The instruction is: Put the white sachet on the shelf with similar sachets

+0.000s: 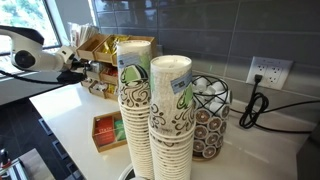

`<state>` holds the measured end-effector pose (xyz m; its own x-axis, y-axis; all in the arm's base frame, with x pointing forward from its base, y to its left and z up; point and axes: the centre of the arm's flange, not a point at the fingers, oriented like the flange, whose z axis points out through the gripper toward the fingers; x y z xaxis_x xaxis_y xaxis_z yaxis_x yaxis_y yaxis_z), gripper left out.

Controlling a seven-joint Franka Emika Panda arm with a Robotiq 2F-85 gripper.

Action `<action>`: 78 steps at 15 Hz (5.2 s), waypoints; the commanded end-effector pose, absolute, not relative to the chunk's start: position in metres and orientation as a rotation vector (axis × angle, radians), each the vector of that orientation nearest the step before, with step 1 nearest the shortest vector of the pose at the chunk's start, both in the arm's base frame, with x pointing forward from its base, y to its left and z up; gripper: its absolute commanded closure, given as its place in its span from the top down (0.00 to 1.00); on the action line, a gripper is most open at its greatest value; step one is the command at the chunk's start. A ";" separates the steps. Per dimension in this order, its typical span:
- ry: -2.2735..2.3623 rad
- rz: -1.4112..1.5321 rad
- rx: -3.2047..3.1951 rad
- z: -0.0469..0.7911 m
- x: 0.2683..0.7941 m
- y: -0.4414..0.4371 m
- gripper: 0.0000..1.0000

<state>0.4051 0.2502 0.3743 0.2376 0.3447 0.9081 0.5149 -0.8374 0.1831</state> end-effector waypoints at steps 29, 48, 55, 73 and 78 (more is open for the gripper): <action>-0.668 -1.709 -2.416 0.359 0.389 0.229 0.80; -0.629 -1.527 -2.307 0.390 0.344 0.173 1.00; -0.678 -1.449 -2.242 0.408 0.332 0.142 1.00; -0.906 -1.035 -2.380 0.477 0.303 0.089 1.00; -0.914 -0.978 -2.324 0.480 0.296 0.092 1.00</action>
<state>0.3320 0.0780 0.4814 0.5246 0.3831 0.7603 0.7093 -0.6905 -0.1415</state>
